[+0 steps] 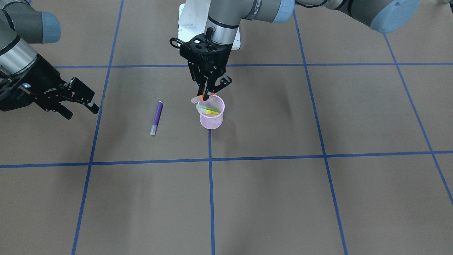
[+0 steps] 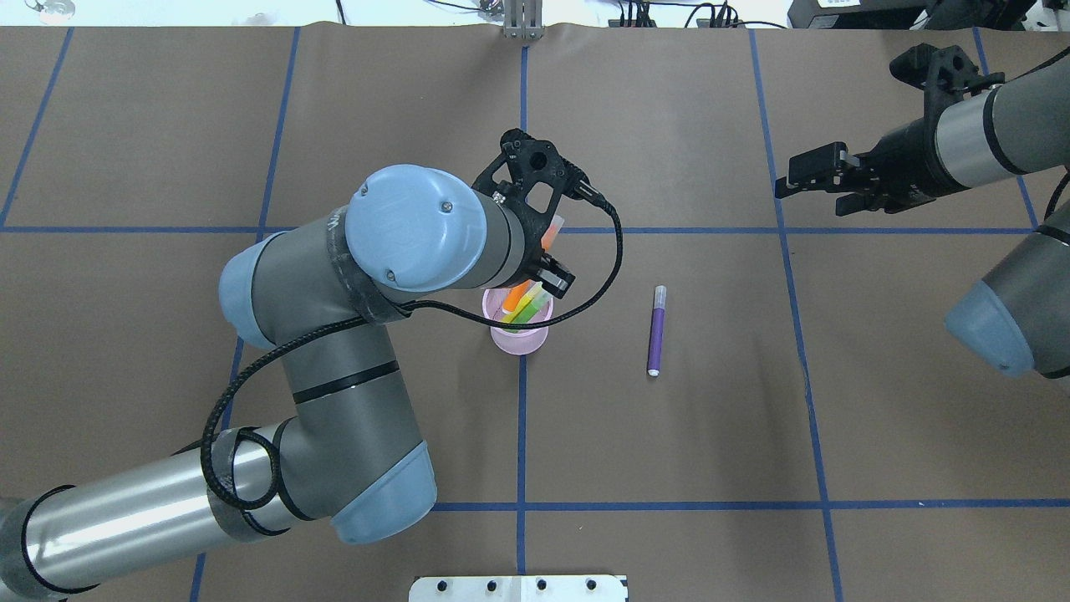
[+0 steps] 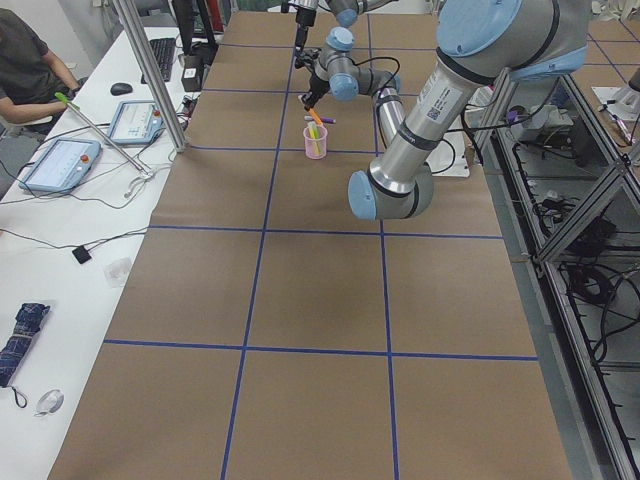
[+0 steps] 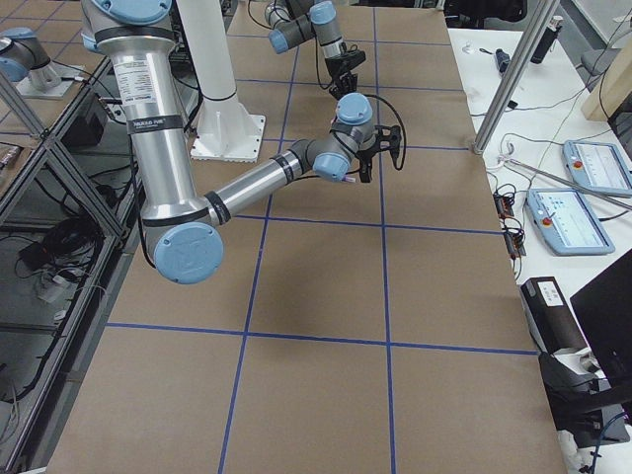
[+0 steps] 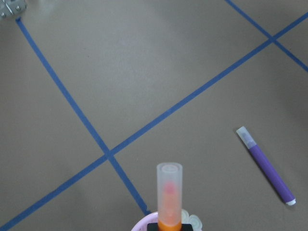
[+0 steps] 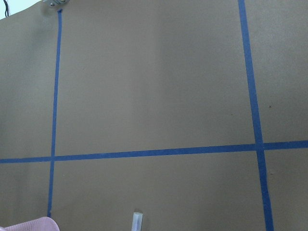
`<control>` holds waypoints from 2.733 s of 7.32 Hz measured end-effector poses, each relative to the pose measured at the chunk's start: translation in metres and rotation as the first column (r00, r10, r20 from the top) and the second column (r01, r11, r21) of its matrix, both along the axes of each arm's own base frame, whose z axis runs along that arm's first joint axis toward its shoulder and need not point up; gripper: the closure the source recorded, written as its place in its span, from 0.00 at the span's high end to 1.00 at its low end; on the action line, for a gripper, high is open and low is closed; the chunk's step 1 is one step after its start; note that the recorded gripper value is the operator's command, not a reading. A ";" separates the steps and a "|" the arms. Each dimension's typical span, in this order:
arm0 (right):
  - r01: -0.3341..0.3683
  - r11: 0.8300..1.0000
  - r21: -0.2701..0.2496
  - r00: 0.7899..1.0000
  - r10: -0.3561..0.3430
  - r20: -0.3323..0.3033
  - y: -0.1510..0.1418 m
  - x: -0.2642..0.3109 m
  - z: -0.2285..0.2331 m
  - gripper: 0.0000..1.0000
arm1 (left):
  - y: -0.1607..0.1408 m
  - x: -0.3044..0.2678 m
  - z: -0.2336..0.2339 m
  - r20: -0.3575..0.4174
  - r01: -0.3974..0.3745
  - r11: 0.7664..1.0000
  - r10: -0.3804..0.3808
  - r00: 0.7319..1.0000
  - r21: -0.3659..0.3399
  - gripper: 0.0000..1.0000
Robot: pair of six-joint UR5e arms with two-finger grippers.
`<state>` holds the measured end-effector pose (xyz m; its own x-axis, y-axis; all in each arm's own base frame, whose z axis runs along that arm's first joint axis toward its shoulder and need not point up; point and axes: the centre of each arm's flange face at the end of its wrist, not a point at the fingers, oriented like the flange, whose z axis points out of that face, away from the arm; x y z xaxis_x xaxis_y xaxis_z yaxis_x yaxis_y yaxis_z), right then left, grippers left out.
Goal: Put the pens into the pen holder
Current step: 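Carry the orange marker with the left gripper and release it into the cup, then raise the left gripper away while the right gripper moves over the purple marker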
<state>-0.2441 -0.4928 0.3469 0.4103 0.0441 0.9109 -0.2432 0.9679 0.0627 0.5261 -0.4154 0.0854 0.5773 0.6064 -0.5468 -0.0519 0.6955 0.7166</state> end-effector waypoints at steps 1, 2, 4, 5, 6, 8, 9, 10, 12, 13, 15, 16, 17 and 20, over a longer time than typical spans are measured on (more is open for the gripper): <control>0.000 1.000 -0.001 1.000 0.000 0.000 0.000 0.000 0.000 0.99 | 0.006 0.008 0.004 0.009 0.023 1.000 -0.024 1.000 0.019 0.00; 0.000 1.000 -0.001 1.000 0.000 0.000 0.000 0.000 0.000 0.98 | 0.014 0.016 0.007 0.015 0.037 0.999 -0.038 0.999 0.035 0.00; 0.000 1.000 -0.001 1.000 0.000 0.001 0.000 0.000 0.000 0.99 | 0.017 0.024 0.010 0.012 0.046 0.998 -0.046 0.999 0.046 0.00; -0.001 1.000 -0.001 1.000 0.001 0.001 0.000 0.000 0.000 0.98 | 0.016 0.028 0.012 0.004 0.048 0.998 -0.048 0.999 0.050 0.00; -0.002 1.000 -0.001 1.000 0.002 0.001 0.000 0.000 -0.001 0.98 | 0.014 0.031 0.014 -0.001 0.051 0.997 -0.051 0.999 0.053 0.00; -0.005 1.000 -0.002 1.000 0.005 0.000 -0.001 0.000 0.000 0.99 | 0.010 0.032 0.017 0.008 0.057 0.996 -0.058 0.998 0.073 0.07; -0.006 1.000 -0.002 1.000 0.006 0.000 -0.001 -0.001 -0.001 0.98 | 0.008 0.032 0.018 0.020 0.052 0.994 -0.054 0.998 0.094 0.47; -0.007 1.000 -0.001 1.000 0.007 0.000 -0.001 -0.001 -0.001 0.99 | 0.008 0.032 0.020 0.030 0.048 0.993 -0.052 0.998 0.106 0.85; -0.008 1.000 -0.001 1.000 0.008 0.000 -0.001 -0.001 -0.002 0.99 | 0.007 0.033 0.025 0.041 0.051 0.993 -0.056 0.998 0.110 0.99; -0.009 1.000 -0.001 1.000 0.009 0.001 -0.001 -0.001 -0.002 0.99 | 0.005 0.030 0.025 0.039 0.058 0.992 -0.063 0.997 0.112 0.98; -0.004 1.000 -0.022 1.000 0.004 0.006 0.001 -0.010 -0.005 0.99 | -0.011 0.005 0.027 0.033 0.094 0.990 -0.098 0.995 0.110 0.95; -0.013 0.998 -0.060 1.000 0.014 0.018 0.002 -0.026 -0.012 0.99 | -0.021 -0.017 0.044 0.047 0.107 0.990 -0.112 0.993 0.096 0.95; -0.034 0.994 -0.100 0.999 0.036 0.024 0.006 -0.048 -0.019 0.99 | -0.034 -0.045 0.063 0.070 0.103 0.993 -0.107 0.992 0.060 0.96; -0.006 0.984 -0.180 0.998 -0.005 -0.062 0.026 -0.130 -0.059 0.98 | -0.063 -0.135 0.091 0.093 0.080 0.994 -0.073 0.993 -0.078 0.97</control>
